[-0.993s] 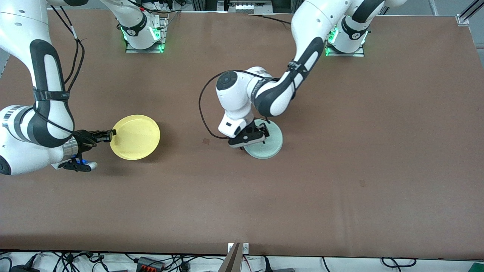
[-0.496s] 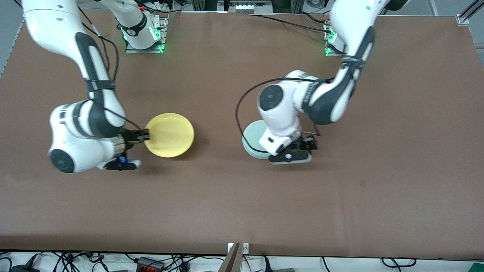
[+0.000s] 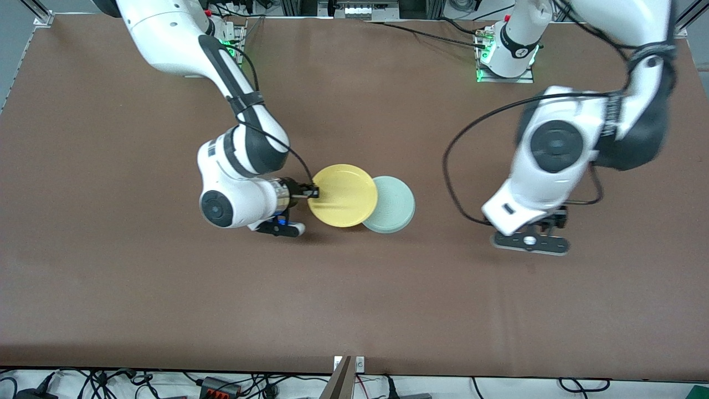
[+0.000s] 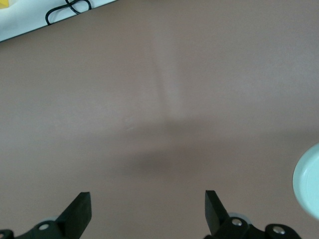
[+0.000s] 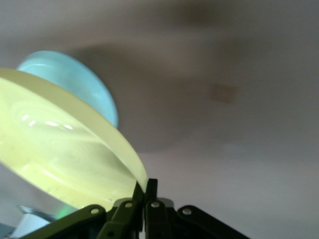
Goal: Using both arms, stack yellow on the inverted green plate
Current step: 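Place the yellow plate on green with the right gripper while the left gripper retracts, then release the yellow plate and retract the right gripper to rest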
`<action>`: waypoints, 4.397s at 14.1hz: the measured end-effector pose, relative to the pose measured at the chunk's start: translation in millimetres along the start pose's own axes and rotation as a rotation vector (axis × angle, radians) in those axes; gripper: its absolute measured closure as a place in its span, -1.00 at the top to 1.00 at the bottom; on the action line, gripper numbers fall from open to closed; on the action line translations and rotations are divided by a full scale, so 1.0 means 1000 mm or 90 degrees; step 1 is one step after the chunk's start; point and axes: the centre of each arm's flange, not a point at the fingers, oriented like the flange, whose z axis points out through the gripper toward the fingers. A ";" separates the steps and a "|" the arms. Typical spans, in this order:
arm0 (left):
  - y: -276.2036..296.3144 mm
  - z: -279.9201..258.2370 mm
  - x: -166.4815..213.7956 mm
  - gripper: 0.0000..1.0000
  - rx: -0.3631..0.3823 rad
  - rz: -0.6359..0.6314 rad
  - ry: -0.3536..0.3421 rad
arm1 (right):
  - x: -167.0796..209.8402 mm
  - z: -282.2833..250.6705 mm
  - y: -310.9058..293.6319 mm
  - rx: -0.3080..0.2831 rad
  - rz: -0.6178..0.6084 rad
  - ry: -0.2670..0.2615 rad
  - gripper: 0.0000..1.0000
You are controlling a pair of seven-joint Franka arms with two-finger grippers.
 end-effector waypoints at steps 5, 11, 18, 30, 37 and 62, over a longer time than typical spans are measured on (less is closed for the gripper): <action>-0.114 -0.034 -0.038 1.00 -0.118 0.062 0.004 | 0.002 0.071 -0.029 0.029 0.046 0.016 -0.95; -0.116 -0.104 -0.122 1.00 -0.100 0.041 0.039 | -0.001 0.115 -0.058 0.049 0.077 0.059 -0.95; -0.128 -0.102 -0.143 1.00 -0.147 0.000 0.041 | 0.004 0.122 -0.054 0.052 0.104 0.053 -0.95; -0.119 -0.107 -0.154 1.00 -0.136 0.010 0.046 | 0.012 0.022 -0.037 0.036 0.147 0.076 0.86; -0.114 -0.104 -0.145 1.00 -0.136 0.016 0.046 | -0.022 -0.134 0.004 -0.140 0.049 0.198 1.00; -0.104 -0.105 -0.141 1.00 -0.134 0.029 0.046 | -0.098 -0.406 0.228 -0.145 0.082 0.342 1.00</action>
